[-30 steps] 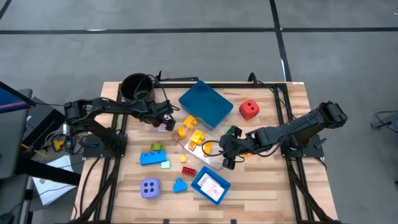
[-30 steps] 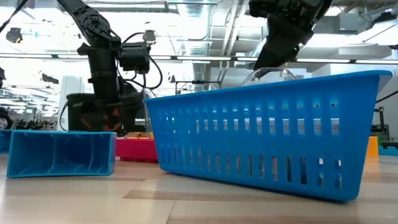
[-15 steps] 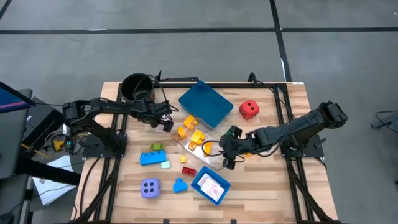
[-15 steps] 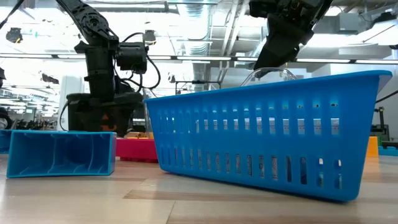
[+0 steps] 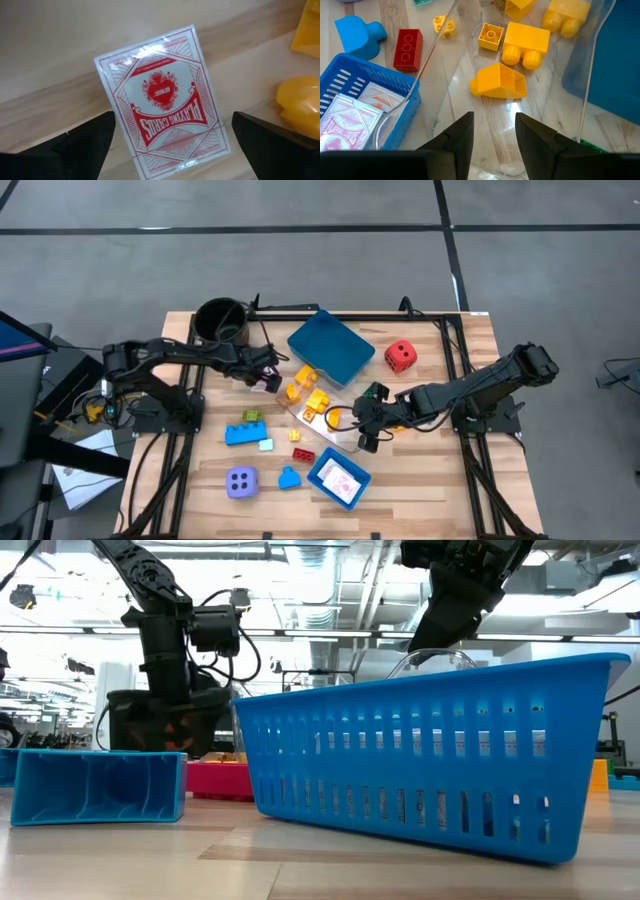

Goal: Pick & Place Toys
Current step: Put the red playing card box into the blue bin

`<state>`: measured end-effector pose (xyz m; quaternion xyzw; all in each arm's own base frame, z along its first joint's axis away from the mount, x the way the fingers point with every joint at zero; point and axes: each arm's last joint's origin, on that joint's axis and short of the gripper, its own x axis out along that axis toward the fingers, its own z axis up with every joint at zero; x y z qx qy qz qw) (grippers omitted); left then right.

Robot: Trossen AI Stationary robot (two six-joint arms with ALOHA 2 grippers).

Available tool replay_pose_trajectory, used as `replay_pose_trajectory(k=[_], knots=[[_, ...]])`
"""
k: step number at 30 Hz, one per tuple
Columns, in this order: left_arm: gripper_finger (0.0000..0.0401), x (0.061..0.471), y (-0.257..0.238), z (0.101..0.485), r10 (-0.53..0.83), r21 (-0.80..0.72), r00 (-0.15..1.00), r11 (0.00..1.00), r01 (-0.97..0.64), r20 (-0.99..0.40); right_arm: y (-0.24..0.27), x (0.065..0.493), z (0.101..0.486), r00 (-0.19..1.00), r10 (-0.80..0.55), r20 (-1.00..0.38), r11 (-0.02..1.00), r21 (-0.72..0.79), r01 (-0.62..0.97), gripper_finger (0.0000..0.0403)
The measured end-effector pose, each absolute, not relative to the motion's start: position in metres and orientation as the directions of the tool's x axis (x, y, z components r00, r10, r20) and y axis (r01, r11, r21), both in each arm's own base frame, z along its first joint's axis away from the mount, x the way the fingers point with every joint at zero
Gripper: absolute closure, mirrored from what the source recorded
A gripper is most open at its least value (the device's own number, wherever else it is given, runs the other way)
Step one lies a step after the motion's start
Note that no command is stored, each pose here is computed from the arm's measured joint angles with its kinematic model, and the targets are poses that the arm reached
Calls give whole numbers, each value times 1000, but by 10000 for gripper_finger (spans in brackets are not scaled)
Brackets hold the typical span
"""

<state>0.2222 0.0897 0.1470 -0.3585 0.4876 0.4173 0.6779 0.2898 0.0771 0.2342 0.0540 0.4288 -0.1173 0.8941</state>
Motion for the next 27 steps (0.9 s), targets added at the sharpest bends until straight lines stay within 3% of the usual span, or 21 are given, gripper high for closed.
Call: replay_pose_trajectory(k=[12, 24, 27], knots=[[14, 223, 91, 134, 206, -10, 99, 397, -918, -974, 77, 290, 234, 605, -164, -779, 967, -4, 256, 267], [91, 221, 90, 134, 221, 39, 68, 446, -894, -973, 77, 290, 234, 605, -164, -779, 967, -4, 256, 267], [93, 221, 91, 135, 225, 42, 70, 455, -890, -972, 77, 290, 234, 605, -164, -779, 967, -4, 256, 267]])
